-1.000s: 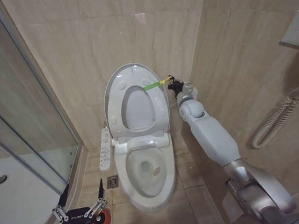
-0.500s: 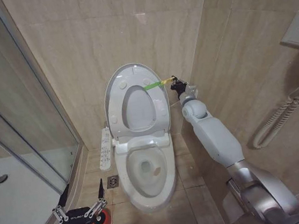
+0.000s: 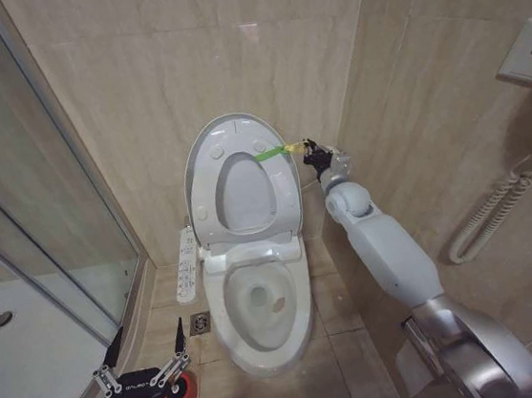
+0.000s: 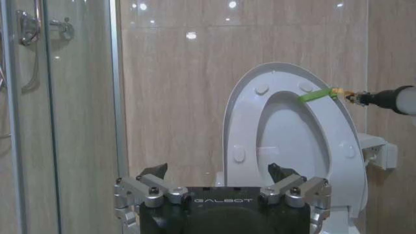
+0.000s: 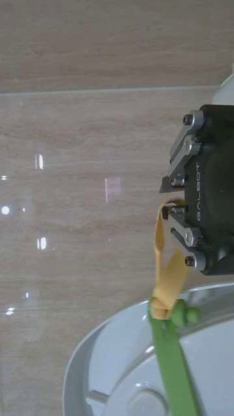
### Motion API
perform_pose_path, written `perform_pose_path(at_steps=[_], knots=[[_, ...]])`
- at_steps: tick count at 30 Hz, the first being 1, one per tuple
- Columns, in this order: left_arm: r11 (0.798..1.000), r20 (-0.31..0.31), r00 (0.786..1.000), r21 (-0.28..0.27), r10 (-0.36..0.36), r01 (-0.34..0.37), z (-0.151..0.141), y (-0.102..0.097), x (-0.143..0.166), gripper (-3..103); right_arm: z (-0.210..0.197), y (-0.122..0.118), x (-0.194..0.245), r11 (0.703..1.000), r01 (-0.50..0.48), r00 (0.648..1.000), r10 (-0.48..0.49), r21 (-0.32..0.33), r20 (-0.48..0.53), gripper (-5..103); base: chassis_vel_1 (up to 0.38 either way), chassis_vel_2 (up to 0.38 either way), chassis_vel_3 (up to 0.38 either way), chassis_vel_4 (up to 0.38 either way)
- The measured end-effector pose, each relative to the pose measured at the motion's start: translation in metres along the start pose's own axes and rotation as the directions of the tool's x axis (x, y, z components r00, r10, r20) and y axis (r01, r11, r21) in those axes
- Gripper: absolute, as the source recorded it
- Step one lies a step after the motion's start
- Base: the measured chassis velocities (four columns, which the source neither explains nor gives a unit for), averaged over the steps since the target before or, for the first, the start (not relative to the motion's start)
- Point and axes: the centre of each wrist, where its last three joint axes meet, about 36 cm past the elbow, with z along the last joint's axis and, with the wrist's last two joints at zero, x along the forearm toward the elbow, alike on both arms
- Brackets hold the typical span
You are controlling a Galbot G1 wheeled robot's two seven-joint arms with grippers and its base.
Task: Open the toilet lid, clean the toilet bowl with a toilet brush, close the toilet lid, and flush.
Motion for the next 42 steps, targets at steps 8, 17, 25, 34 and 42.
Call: perform_pose_path(at_steps=[8,17,25,34,42], knots=[[1.000,0.000,1.000,0.000,0.000,0.000,0.000,0.000,0.000,100,0.007,-0.004,0.015,1.000,-0.001,1.000,0.001,0.005,-0.004,25,0.000,0.000,0.000,0.000],[1.000,0.000,1.000,0.000,0.000,0.000,0.000,0.000,0.000,100,0.006,-0.011,0.024,1.000,-0.005,1.000,0.005,0.014,0.005,52,0.000,0.000,0.000,0.000],[1.000,0.000,1.000,0.000,0.000,0.000,0.000,0.000,0.000,100,-0.002,-0.015,0.031,1.000,0.004,1.000,-0.004,0.026,0.028,64,0.000,0.000,0.000,0.000],[1.000,0.000,1.000,0.000,0.000,0.000,0.000,0.000,0.000,100,-0.001,-0.015,0.052,0.998,0.036,0.999,-0.038,0.050,0.028,68,0.000,0.000,0.000,0.000],[1.000,0.000,1.000,0.000,0.000,0.000,0.000,0.000,0.000,100,-0.007,-0.012,0.071,0.996,0.074,0.996,-0.076,0.060,0.037,77,0.000,0.000,0.000,0.000]])
